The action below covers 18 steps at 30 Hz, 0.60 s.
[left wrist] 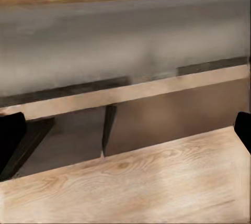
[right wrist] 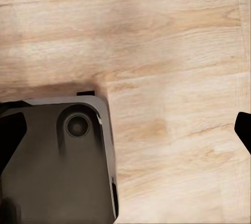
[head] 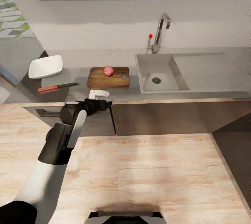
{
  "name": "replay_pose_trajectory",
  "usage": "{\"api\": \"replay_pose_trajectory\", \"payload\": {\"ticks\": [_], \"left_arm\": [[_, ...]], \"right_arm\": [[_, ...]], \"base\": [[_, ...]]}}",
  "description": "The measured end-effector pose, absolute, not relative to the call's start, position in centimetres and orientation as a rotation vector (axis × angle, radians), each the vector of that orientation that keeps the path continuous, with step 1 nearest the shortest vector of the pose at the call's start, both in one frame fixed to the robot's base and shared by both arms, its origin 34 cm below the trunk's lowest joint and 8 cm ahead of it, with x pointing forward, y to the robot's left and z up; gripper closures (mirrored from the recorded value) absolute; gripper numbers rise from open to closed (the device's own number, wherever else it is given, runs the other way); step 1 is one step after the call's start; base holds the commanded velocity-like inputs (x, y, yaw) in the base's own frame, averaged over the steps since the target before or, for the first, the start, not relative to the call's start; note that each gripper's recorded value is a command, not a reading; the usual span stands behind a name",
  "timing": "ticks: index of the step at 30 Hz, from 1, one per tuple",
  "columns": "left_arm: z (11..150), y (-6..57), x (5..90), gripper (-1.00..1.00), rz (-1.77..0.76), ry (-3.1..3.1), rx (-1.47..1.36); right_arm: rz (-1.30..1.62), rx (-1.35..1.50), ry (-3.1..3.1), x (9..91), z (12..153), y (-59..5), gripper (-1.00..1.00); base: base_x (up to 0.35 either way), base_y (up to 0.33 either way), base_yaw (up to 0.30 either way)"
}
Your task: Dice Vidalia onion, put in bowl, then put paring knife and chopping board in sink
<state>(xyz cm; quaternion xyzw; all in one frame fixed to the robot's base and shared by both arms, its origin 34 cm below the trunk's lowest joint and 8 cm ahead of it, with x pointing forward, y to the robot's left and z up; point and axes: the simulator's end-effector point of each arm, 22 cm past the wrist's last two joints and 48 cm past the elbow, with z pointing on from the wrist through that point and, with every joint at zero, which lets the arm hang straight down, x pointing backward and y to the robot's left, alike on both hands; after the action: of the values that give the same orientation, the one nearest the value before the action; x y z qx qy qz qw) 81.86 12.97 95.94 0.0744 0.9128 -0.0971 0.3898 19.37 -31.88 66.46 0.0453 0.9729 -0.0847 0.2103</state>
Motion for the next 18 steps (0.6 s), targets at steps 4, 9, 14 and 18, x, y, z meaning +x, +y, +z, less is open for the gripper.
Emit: {"api": "replay_pose_trajectory", "payload": {"ticks": [4, 9, 14, 18], "left_arm": [[95.9, 13.0, 81.8, -1.00, -0.247, 2.321, 0.189], [95.9, 13.0, 81.8, -1.00, -0.247, 2.322, 0.189], [95.7, 13.0, 81.8, -1.00, -0.247, 2.325, 0.189], [92.3, 13.0, 78.7, -1.00, -0.260, 2.395, 0.182]], "right_arm": [[-0.235, 0.126, 2.705, 19.4, 66.5, -31.9, -1.00], [-0.235, 0.126, 2.705, 19.4, 66.5, -31.8, -1.00], [-0.236, 0.127, 2.705, 19.3, 66.5, -31.9, -1.00], [-0.236, 0.126, 2.706, 19.3, 66.5, -31.9, -1.00]], "base": [[-0.335, 0.000, 0.000], [-0.335, 0.000, 0.000], [-0.334, 0.000, 0.000], [-0.118, 0.000, 0.000]]}}
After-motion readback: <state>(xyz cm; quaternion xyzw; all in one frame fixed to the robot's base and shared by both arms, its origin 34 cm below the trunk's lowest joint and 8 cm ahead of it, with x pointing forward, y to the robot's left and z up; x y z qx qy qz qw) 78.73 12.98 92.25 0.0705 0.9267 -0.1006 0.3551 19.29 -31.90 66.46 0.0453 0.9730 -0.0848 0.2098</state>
